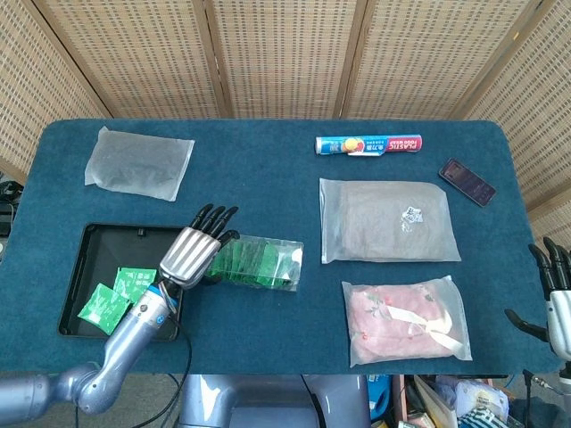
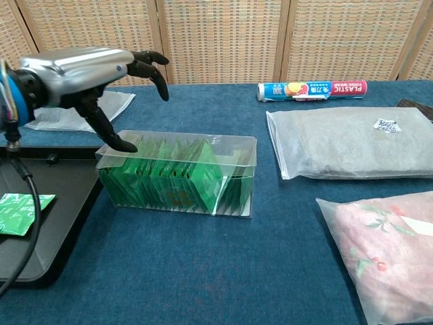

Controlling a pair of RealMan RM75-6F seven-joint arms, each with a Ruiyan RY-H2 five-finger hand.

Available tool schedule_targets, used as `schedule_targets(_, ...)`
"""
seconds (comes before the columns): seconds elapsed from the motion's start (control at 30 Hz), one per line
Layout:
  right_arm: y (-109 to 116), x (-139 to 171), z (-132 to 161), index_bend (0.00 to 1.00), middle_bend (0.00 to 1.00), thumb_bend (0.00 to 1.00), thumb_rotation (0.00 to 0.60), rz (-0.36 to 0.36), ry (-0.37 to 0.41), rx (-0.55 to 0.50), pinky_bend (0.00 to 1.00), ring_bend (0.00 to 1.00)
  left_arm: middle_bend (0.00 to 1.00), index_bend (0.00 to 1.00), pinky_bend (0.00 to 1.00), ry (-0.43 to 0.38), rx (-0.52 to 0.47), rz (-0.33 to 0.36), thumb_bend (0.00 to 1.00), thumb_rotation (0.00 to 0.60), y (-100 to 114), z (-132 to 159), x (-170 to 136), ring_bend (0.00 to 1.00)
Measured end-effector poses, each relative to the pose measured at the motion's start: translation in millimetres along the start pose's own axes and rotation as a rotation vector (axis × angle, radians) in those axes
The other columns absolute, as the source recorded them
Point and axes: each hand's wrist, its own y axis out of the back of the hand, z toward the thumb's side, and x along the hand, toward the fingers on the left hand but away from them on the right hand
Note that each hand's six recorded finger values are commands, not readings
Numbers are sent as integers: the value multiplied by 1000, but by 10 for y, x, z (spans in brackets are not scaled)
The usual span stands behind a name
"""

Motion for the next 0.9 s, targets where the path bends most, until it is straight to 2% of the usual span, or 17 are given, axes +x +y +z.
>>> schedule_targets(0.33,-7,-31,-57,0,0,0,600,6,-18,-9,0,0,0,309,0,-9,14,-36,2,600,-315,193,153,0)
schedule_targets(0.53,-13,-36,-64,0,0,0,600,10,-19,-11,0,0,0,311,0,-5,10,-39,47,600,-350,212,185,0)
schedule_targets(0.77,-17,-38,-71,0,0,0,600,12,-21,-16,0,0,0,329,0,-1,1,-49,179,600,-372,222,210,0)
schedule_targets(0.9,-22,-39,-70,0,0,0,600,15,-19,-18,0,0,0,338,0,1,0,-54,210,600,-378,221,216,0)
